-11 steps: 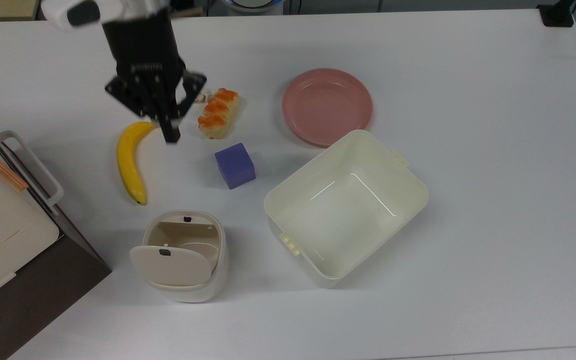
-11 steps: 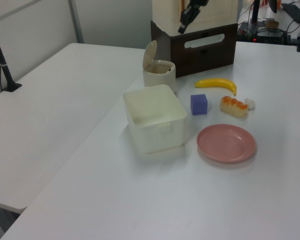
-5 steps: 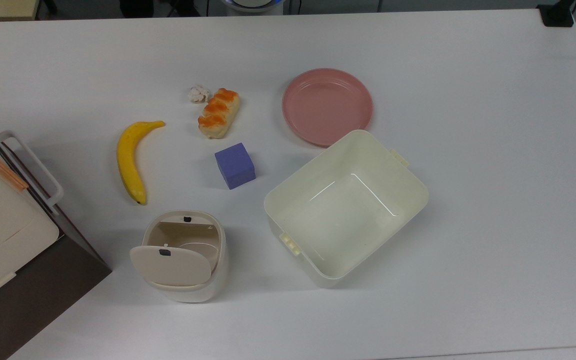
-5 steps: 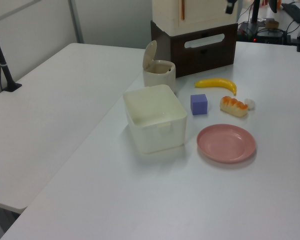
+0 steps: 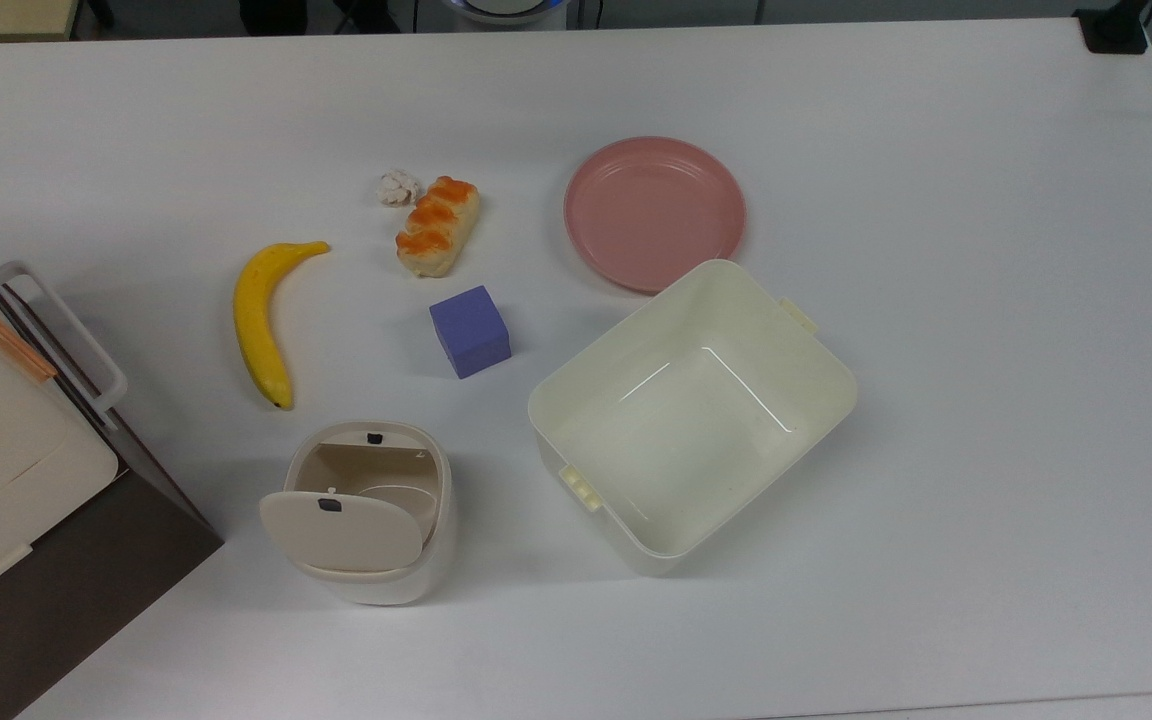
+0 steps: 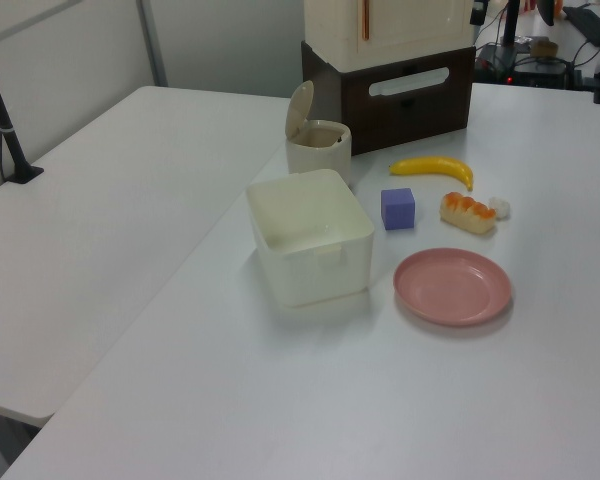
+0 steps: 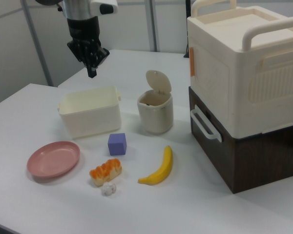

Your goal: Open the trash can

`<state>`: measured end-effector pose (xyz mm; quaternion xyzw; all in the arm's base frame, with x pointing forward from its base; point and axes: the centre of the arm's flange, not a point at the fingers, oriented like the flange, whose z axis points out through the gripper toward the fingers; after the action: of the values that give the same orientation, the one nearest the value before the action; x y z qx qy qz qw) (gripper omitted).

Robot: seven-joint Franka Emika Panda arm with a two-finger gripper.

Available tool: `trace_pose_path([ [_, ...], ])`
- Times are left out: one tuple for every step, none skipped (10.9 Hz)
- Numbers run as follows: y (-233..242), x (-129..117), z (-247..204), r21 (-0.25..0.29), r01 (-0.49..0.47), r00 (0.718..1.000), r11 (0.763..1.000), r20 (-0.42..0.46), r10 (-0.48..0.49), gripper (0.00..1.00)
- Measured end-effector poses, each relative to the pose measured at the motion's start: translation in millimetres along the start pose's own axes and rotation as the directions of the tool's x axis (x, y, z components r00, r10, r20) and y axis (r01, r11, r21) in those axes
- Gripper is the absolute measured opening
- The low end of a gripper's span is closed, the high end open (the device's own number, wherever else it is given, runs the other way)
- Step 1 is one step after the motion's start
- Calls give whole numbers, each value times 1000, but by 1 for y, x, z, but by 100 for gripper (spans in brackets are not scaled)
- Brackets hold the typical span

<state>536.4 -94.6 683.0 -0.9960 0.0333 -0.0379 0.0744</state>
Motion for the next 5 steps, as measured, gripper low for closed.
trace_pose_path([
  [2, 0, 6, -18, -2, 1000, 1000, 14, 2, 1],
  [3, 0, 13, -29, 0, 1000, 1000, 29, 0, 1],
  [1, 1, 20, -34, 6, 999, 999, 41, -4, 3],
  [1, 1, 23, -38, 6, 999, 999, 48, -4, 4],
  [5, 1, 24, -50, 1, 999, 999, 53, 2, 13],
])
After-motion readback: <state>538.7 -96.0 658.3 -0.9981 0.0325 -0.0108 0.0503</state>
